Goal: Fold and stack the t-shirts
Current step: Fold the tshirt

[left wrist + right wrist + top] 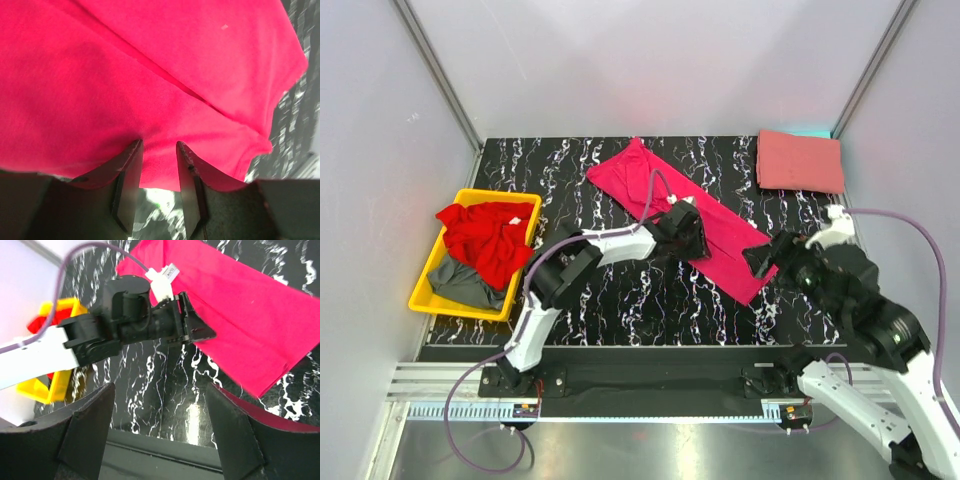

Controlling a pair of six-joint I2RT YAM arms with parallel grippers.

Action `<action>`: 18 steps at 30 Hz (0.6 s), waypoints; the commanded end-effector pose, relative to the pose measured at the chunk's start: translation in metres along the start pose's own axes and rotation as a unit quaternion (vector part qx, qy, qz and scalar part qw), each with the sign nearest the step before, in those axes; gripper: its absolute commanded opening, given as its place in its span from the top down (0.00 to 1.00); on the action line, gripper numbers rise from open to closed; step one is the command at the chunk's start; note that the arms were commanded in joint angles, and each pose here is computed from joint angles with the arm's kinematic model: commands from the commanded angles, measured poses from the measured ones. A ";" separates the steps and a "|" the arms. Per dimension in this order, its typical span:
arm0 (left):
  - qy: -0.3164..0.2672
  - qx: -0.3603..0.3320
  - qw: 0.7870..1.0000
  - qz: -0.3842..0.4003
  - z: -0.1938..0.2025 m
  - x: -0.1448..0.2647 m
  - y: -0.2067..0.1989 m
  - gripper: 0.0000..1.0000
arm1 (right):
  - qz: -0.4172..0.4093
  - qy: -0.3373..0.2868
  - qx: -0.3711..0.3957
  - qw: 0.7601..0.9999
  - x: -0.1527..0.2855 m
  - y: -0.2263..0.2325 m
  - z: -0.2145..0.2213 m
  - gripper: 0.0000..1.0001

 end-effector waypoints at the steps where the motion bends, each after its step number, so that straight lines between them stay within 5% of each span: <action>1: 0.002 -0.026 0.998 -0.054 0.007 0.034 0.031 0.59 | -0.017 0.049 0.030 0.998 -0.022 0.016 0.003 0.19; 12: 0.026 -0.003 0.985 -0.172 0.023 0.111 0.132 0.57 | 0.004 0.177 0.067 0.982 -0.103 0.027 0.038 0.21; 18: -0.004 0.043 0.992 -0.116 0.003 0.158 0.134 0.54 | -0.053 0.244 0.045 0.967 -0.153 0.019 0.044 0.30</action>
Point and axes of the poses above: each gripper's point midway between its finger pads, its own x axis back along the fingers, its own y axis along the line the jaws close on, z = x × y, the point moved 5 cm from there along x, back along the fingers, and after that the axes turned 2 degrees about x, right-handed, at the moved point
